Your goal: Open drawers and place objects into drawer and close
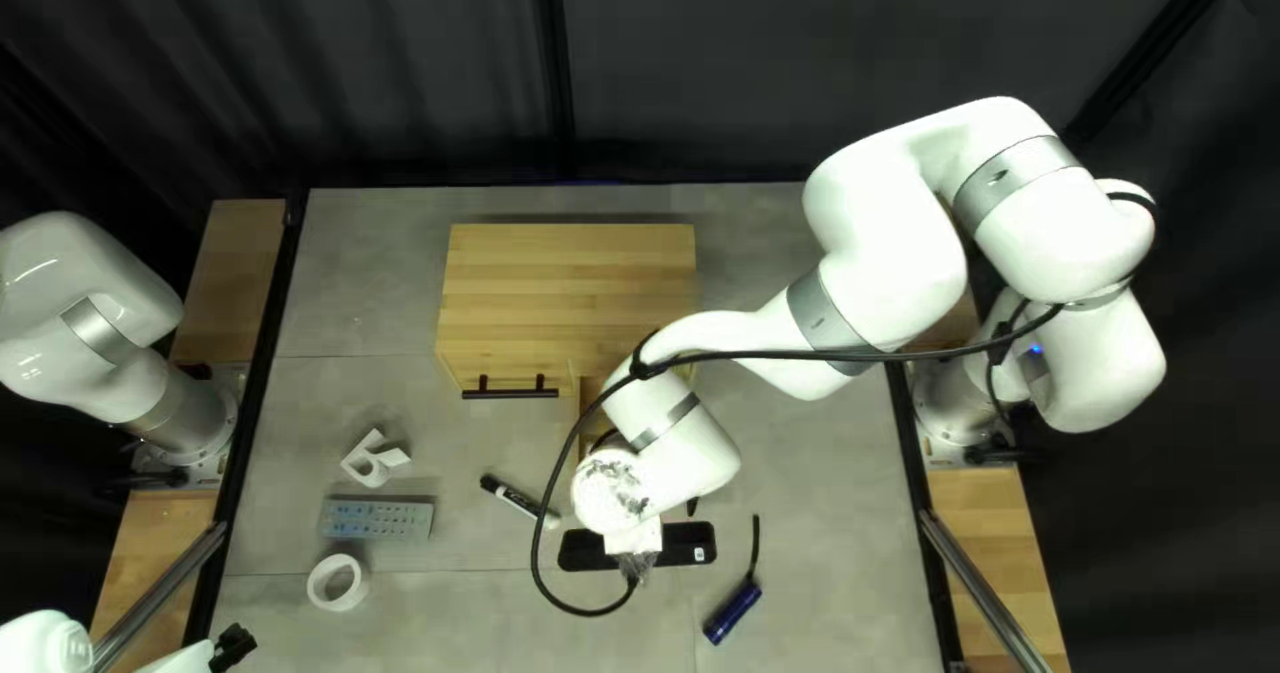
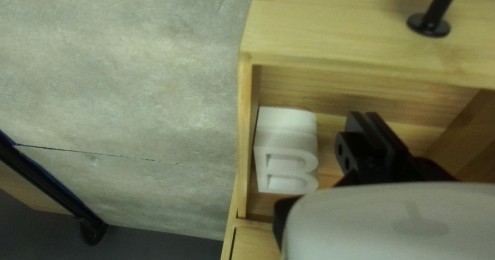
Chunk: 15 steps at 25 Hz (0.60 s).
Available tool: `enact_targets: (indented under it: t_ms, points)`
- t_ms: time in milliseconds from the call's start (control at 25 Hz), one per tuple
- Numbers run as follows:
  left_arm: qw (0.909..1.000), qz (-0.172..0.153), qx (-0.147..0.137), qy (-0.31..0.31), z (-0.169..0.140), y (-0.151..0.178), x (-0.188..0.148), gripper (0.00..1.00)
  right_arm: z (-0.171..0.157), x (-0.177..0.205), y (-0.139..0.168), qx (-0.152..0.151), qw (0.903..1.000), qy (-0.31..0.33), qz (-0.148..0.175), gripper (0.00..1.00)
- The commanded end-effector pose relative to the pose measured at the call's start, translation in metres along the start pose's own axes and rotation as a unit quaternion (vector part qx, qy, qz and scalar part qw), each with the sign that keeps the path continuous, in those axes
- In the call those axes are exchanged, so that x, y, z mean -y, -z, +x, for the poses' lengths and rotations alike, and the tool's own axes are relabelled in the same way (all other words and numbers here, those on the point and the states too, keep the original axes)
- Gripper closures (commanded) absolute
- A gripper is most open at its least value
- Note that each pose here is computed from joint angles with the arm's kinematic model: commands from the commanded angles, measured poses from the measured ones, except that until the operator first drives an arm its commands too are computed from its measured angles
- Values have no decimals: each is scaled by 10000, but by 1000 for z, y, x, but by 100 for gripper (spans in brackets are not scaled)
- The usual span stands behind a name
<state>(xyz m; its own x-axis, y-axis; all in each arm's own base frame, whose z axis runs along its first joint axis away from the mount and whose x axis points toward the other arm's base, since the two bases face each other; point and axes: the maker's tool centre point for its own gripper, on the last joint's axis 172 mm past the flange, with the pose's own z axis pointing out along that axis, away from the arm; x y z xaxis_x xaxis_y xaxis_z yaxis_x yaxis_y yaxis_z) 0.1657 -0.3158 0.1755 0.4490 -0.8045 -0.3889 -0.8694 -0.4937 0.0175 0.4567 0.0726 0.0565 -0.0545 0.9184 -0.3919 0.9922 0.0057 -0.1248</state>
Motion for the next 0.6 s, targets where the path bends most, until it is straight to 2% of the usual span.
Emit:
enact_targets:
  t_ms: [40, 600]
  points:
    - [10000, 0, 0, 0, 0, 0, 0, 0, 2, 1, 0, -16, 10000, -6, -2, 99]
    - [10000, 0, 0, 0, 0, 0, 0, 0, 6, 6, 3, -55, 10000, -74, -6, 99]
